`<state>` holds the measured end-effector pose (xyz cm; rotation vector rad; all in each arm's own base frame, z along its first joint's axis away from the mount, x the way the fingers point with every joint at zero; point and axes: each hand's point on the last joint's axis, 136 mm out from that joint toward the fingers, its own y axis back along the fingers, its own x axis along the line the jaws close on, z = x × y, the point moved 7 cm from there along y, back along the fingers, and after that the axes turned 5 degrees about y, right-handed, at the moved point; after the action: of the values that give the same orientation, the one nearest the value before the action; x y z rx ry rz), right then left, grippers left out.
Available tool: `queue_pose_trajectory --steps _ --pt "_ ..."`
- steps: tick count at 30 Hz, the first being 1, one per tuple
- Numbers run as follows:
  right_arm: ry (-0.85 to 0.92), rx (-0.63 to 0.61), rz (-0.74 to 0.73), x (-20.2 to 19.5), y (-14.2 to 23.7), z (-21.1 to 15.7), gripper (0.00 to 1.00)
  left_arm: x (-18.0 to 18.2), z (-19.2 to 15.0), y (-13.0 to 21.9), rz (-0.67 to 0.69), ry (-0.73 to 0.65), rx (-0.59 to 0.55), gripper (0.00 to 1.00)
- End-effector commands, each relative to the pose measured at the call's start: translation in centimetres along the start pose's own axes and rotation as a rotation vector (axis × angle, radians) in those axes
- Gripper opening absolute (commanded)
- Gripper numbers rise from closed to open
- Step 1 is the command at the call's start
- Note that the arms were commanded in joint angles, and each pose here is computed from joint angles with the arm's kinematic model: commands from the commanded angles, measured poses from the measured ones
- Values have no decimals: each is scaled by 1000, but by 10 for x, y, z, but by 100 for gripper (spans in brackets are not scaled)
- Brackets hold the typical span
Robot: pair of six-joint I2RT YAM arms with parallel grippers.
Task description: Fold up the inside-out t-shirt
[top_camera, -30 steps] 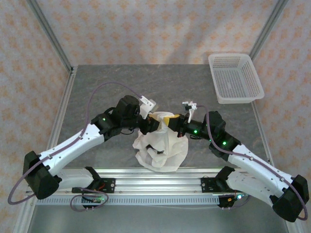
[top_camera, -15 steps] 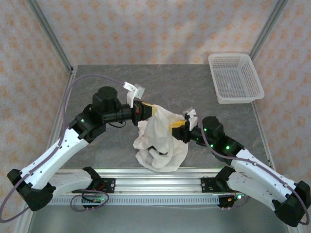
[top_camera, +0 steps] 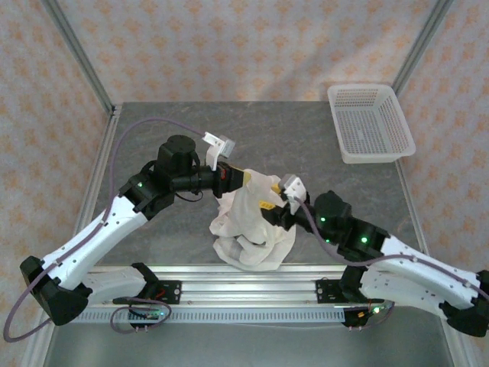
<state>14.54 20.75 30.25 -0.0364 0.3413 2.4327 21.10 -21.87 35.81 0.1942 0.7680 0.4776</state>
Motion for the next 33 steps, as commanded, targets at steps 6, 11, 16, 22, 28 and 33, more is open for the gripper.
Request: queue_pose_trajectory --steps 6,11,16,22,28,33 --pt "76 48 -182 -14 -29 -1 15 5 3 8 64 14 -23 0" --pt "-96 -29 123 3 -4 13 0 43 -4 16 295 30 -50 0" --pt "-239 -100 353 19 11 24 0 78 -16 -3 424 50 48 0" --pt "-300 -177 285 6 6 27 0 78 -26 -11 348 38 78 51" --pt "-305 -158 221 -3 -1 22 0 59 -46 -4 149 23 108 69" --pt "-311 -162 226 -3 -4 23 0 75 -53 -19 189 124 144 63"
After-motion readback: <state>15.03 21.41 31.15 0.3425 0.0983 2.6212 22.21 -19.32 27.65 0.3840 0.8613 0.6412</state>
